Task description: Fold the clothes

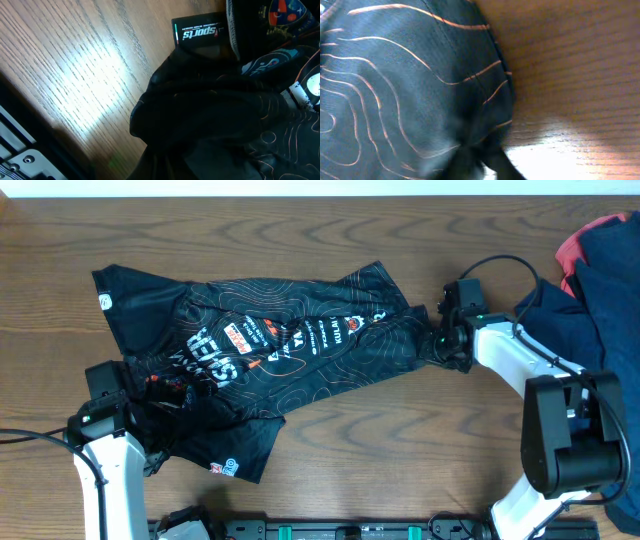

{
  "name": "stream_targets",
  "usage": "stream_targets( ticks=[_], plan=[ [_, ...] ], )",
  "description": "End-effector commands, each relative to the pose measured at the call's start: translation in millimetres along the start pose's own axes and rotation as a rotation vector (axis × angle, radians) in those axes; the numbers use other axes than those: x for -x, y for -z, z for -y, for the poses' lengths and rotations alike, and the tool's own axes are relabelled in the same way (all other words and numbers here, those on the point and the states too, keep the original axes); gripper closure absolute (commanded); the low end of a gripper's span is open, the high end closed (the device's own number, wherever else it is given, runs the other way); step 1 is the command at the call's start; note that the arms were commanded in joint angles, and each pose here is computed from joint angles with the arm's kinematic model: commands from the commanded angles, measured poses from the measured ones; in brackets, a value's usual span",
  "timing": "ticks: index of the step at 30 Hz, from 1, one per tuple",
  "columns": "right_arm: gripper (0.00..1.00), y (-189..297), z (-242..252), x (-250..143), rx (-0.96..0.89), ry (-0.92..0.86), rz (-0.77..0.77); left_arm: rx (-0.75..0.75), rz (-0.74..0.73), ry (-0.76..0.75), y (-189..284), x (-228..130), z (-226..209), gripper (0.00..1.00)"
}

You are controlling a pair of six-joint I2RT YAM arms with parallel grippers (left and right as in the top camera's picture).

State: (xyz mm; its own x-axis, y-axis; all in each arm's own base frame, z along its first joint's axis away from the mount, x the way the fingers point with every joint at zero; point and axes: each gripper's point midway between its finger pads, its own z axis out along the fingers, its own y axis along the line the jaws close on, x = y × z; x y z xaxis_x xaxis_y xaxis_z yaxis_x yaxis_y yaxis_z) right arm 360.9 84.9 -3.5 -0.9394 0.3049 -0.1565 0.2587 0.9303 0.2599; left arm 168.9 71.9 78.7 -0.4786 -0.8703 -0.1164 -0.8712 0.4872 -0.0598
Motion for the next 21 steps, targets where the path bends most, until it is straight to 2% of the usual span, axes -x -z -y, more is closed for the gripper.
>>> stream_targets(
  ticks=[1, 6, 10, 14, 21],
  plan=[
    [0.99, -2.9, 9.6, -11.2, -0.042, -0.038, -0.033, -0.038, -0.013, -0.042, 0.9, -2.2, 5.6, 0.94],
    [0.99, 62.5, 1.2, 16.1, 0.003, -0.013, 0.081, -0.313, -0.083, -0.202, 24.6, -11.5, 55.9, 0.94],
    [0.99, 152.0, -11.8, 41.4, 0.050, 0.048, 0.232, -0.558, -0.037, -0.348, 82.1, -2.7, 100.7, 0.94],
    [0.99, 245.0, -18.2, 47.9, 0.077, 0.082, 0.387, -0.691, 0.080, -0.456, 157.0, 10.6, 122.7, 0.94],
    [0.99, 378.4, -11.8, 38.3, 0.107, 0.079, 0.706, -0.819, 0.344, -0.531, 284.8, 17.4, 124.4, 0.94]
  ],
)
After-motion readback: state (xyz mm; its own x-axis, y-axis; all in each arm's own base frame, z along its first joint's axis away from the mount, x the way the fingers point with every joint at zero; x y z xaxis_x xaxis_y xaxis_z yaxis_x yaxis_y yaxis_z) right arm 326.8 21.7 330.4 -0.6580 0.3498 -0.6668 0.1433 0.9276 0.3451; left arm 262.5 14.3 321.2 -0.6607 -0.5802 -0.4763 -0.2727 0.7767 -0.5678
